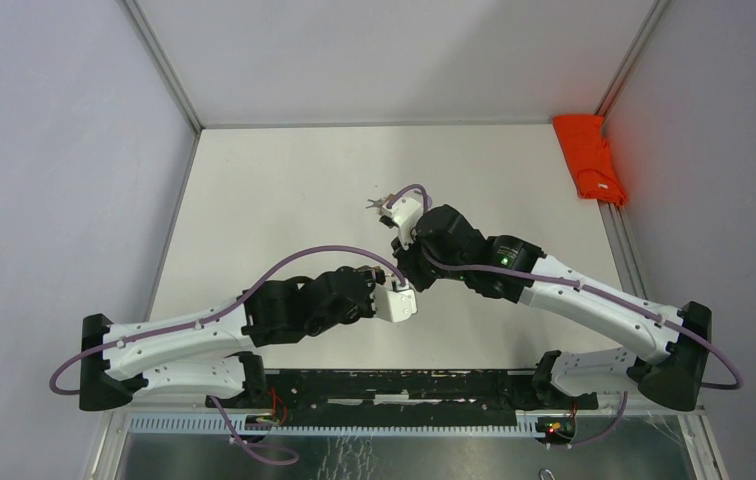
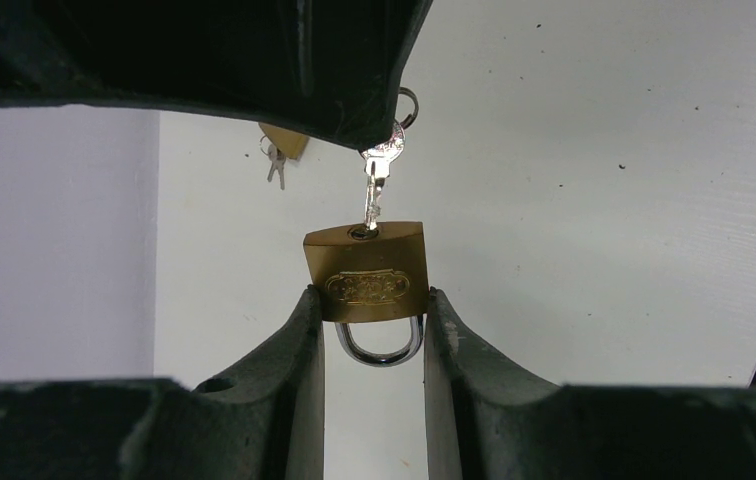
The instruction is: Unlock with the key
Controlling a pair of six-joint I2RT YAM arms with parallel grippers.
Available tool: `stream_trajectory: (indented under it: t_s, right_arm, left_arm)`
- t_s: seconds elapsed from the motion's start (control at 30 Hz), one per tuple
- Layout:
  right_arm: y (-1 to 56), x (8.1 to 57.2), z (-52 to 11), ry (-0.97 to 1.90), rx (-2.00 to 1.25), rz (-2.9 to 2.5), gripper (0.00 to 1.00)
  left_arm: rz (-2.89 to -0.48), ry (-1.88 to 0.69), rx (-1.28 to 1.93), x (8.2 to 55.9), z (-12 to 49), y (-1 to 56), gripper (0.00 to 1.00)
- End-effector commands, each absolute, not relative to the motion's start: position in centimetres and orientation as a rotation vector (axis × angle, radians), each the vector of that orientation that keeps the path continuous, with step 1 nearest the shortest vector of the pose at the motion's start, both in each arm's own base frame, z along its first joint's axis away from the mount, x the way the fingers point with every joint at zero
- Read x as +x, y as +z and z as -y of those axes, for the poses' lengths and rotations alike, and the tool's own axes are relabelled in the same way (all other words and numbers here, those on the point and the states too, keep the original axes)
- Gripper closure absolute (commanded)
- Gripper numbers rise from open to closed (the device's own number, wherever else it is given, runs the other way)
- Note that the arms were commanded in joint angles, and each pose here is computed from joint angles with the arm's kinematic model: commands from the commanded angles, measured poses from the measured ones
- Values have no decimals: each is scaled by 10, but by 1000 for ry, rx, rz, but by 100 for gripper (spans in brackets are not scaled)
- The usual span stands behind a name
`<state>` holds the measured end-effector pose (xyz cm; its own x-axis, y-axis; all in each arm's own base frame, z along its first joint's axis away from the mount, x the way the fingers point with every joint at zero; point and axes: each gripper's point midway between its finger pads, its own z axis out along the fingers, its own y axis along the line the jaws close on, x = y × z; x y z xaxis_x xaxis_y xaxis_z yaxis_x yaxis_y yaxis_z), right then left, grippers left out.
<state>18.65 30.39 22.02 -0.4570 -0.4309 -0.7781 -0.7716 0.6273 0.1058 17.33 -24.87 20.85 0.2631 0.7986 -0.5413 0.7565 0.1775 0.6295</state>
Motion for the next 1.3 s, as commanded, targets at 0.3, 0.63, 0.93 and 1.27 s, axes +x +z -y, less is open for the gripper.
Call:
stream_trajectory:
  t_s: [0.3,0.63,0.93,1.27]
  right_arm:
    - [251,194,-315,632,-879,-2034,100]
    - [257,191,-313,639,-882,-2025,100]
    - [247,187,-312,631,-898,-2040,100]
    - [241,189,-308,595,-893,-2051,100]
  left_arm:
    - [-1487,-30,1480,171,253,229,98]
    - [-1489,-31,1486,171,255,229,98]
    - [-1490,-31,1489,171,255,231,98]
    - [-1491,-35,1489,170,254,231,98]
